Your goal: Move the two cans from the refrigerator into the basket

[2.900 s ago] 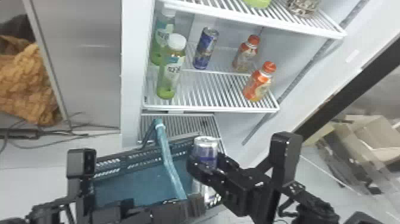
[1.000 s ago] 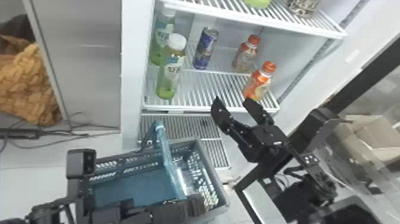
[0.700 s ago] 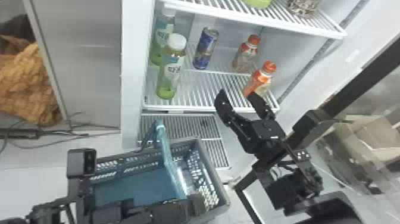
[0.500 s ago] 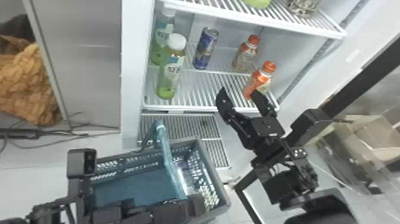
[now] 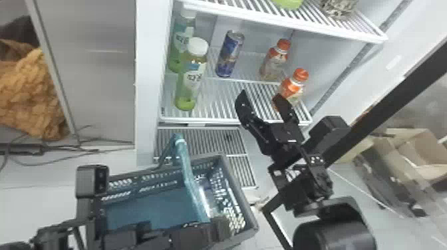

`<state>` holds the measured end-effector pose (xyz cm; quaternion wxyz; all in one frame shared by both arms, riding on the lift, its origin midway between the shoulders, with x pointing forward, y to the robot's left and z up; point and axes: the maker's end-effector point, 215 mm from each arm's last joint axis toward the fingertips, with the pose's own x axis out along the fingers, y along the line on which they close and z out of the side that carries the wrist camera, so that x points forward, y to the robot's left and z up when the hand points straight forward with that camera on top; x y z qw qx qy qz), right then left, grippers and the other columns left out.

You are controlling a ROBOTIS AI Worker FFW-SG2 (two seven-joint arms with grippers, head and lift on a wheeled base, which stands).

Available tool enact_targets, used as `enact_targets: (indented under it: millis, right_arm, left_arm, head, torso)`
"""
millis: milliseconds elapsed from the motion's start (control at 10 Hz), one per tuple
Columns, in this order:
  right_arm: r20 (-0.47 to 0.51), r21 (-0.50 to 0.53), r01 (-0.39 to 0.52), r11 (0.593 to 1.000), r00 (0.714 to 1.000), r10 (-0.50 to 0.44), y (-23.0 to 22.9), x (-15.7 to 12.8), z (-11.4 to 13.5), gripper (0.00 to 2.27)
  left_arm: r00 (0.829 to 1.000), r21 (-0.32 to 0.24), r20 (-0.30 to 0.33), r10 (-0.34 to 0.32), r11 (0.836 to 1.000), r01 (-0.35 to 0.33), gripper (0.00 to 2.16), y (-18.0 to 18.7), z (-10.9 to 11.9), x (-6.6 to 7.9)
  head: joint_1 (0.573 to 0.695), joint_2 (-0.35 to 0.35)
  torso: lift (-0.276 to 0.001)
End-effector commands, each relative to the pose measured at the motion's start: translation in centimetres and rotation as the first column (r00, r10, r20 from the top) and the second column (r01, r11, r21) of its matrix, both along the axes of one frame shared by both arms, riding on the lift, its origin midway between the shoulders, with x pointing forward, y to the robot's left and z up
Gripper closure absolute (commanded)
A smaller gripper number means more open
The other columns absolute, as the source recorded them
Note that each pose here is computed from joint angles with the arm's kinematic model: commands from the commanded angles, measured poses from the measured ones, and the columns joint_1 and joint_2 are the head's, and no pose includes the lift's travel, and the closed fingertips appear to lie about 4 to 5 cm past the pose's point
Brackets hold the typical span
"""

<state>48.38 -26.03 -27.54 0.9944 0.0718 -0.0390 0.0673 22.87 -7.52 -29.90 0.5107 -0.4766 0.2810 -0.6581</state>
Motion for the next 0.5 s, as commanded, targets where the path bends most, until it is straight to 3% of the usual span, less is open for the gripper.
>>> enact_targets:
  millis: [0,400]
  right_arm:
    - [0.017,-0.012,0.009,1.000,1.000,-0.009,-0.4,1.3,-0.1,0.07]
    - [0.028,-0.041,0.026,0.999,0.999,-0.025,-1.3,4.3,-0.4,0.04]
  left_arm:
    - [1.000,0.000,0.001,0.001,1.000,-0.001,1.16,0.0,0.0,0.0]
    - [1.000,0.002,0.002,-0.001,1.000,0.001,1.16,0.1,0.0,0.0]
  head:
    - [0.695,-0.350]
    - [0.695,-0.350]
  torso:
    - [-0.276]
    - [-0.276]
